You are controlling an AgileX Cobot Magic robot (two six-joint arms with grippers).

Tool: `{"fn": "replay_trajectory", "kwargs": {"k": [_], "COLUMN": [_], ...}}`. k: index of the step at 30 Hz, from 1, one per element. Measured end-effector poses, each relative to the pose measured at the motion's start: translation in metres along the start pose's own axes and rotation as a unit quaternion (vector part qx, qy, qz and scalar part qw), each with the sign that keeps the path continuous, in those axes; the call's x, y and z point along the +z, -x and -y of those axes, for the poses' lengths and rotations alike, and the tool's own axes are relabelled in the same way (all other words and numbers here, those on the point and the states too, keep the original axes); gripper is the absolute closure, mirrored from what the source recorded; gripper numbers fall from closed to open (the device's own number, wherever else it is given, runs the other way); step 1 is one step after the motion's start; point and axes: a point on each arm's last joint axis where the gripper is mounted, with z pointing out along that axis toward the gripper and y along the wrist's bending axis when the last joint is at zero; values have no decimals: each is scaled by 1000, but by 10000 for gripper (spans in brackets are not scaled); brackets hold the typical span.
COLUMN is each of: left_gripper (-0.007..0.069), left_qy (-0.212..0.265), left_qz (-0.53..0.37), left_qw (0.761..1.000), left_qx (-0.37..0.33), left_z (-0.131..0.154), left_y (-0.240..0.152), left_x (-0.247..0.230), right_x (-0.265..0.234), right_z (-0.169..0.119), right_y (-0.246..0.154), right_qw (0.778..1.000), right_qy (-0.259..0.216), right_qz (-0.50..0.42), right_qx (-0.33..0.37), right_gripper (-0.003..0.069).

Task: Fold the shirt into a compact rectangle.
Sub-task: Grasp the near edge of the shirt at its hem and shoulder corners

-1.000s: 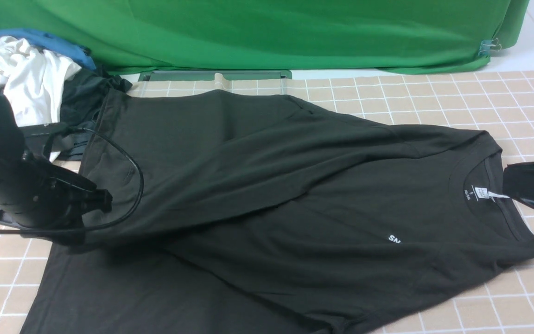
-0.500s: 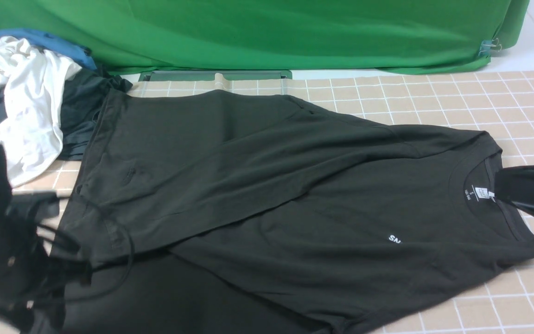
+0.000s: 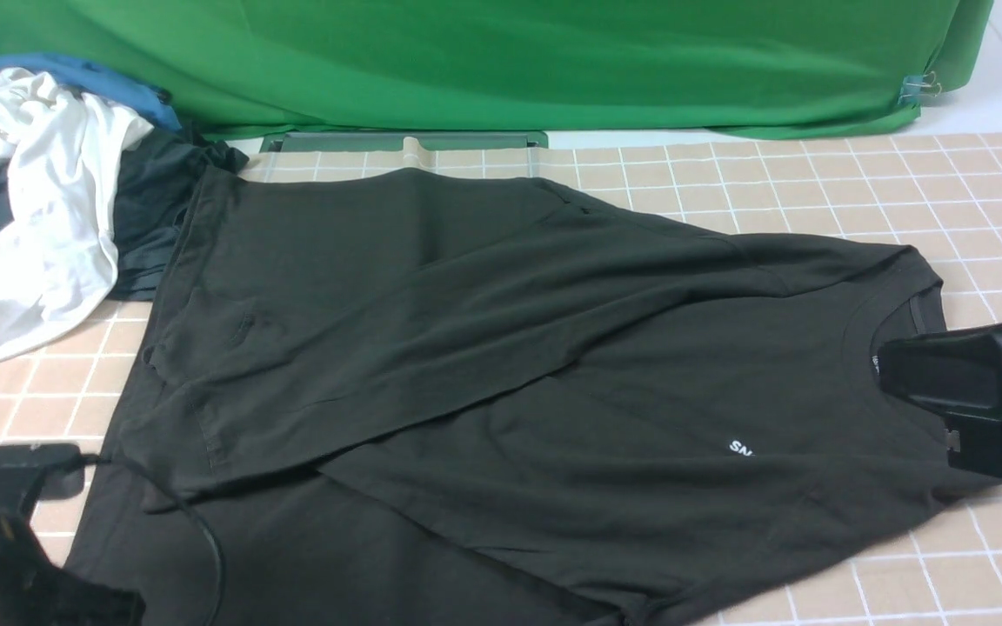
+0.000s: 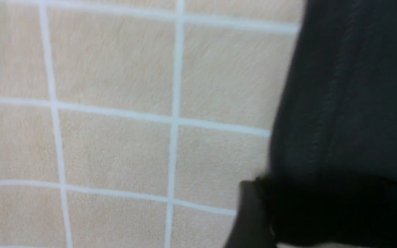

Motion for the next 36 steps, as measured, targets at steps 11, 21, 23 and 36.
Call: {"fn": "replay_trajectory", "kwargs": {"k": [11, 21, 23, 36], "left_gripper": [96, 571, 598, 606], "left_qy": [-9, -13, -12, -23], "left_qz": [24, -13, -9, 108], "left_qw": [999, 999, 999, 992], "left_qx": [-25, -34, -35, -56], "left_z": [2, 4, 3, -6], "left_y": [4, 10, 11, -20], "left_x": [2, 2, -6, -72], "right_x": [0, 0, -2, 41], "right_z": [0, 0, -1, -1], "right_y": [1, 0, 2, 9], "right_qw": [1000, 1000, 999, 972], "right_qy": [0, 0, 0, -23], "right_qz": [7, -2, -18, -232], "right_qx": [-26, -27, -28, -23], "right_gripper": [561, 550, 550, 508]}}
